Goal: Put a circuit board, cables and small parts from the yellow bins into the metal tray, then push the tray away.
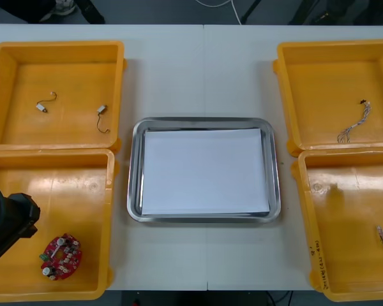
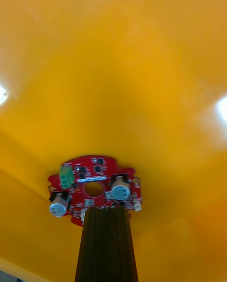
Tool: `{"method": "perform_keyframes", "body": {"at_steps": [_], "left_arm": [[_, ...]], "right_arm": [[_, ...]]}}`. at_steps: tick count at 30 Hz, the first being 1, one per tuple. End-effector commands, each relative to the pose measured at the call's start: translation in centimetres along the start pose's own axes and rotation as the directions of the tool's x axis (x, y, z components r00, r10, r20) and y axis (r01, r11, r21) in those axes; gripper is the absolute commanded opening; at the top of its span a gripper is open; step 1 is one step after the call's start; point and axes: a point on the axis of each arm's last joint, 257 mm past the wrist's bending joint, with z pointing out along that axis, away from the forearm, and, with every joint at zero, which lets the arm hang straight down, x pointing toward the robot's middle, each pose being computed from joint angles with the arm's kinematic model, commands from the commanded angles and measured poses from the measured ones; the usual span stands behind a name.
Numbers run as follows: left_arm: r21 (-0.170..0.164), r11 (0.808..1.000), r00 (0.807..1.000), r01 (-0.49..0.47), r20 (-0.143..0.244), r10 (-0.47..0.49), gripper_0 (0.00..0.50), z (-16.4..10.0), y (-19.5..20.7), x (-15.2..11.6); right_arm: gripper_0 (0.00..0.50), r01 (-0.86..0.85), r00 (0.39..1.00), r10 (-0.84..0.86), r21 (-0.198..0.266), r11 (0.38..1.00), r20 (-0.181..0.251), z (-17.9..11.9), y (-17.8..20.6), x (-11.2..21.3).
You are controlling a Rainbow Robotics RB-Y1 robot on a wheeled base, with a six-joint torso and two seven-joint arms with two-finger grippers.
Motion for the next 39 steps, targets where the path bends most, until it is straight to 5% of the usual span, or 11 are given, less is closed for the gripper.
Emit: {"method": "perform_keyframes", "body": {"at_steps": [1,19,33,39], "left_arm": [[0.039,0.997,0.994,-0.066,0.095,0.062,0.000,-3.4,-1.6,-2.7],[0.043,0.997,0.993,-0.065,0.102,0.061,0.002,-3.9,-1.1,-2.6],[-0.023,0.996,0.993,-0.084,0.080,0.086,0.001,-3.4,2.7,-0.6],[-0.018,0.996,0.992,-0.093,0.086,0.094,0.003,-2.8,3.2,-0.5]], "right_arm": [[0.000,-0.055,0.998,0.056,-0.022,0.998,0.036,-1.7,1.1,-2.5],[0.000,-0.054,0.998,0.054,0.002,0.999,0.024,-1.8,1.6,-2.5],[0.000,-0.058,0.997,0.057,0.013,0.998,0.057,-2.0,1.4,-3.6],[0.000,-0.074,0.994,0.073,0.009,0.997,0.078,-2.6,1.6,-4.8]]}}
